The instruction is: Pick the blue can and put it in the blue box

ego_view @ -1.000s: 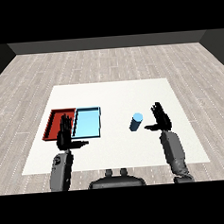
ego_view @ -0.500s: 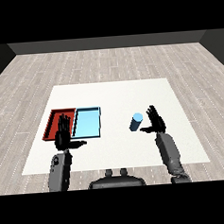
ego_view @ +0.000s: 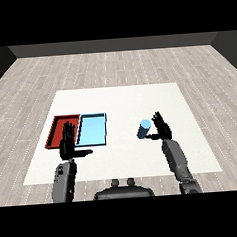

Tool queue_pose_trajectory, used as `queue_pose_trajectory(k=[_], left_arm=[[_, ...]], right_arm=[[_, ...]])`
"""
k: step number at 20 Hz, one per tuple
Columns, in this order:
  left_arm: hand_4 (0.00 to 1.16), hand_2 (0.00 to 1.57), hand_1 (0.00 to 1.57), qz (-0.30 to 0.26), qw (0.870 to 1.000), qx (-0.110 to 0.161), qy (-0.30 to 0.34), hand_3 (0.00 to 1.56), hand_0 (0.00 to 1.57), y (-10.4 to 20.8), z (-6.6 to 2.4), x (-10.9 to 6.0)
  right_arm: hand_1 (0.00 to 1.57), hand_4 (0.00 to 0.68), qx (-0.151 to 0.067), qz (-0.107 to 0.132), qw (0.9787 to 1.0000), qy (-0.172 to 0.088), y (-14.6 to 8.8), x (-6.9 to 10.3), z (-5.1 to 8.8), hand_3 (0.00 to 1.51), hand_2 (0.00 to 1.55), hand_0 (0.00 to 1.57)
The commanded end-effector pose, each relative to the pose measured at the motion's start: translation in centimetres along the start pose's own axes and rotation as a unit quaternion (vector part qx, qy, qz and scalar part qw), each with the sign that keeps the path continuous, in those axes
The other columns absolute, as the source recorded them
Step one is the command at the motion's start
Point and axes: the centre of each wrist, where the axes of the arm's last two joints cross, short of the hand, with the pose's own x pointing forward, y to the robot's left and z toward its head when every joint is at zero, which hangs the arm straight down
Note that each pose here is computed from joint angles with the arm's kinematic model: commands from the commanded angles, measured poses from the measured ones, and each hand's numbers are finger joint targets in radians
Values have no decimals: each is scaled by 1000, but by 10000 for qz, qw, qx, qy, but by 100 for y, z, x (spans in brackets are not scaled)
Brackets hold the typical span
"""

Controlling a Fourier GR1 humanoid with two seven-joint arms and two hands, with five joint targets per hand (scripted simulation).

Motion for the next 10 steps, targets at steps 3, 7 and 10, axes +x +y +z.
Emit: queue_pose_trajectory(k=[3,7,10], left_arm=[[0,0,0,-112,9999,40,-62,0,0,-66,87,74],[0,0,0,7,10000,0,-18,0,0,62,71,65],[0,0,0,57,10000,26,-6,0,0,-113,-29,94]], right_arm=[[0,0,28,-139,9997,204,287,-64,-245,0,0,0],[0,0,98,20,9999,12,157,-136,-9,0,0,0],[0,0,193,0,9998,79,60,-98,-201,0,0,0]])
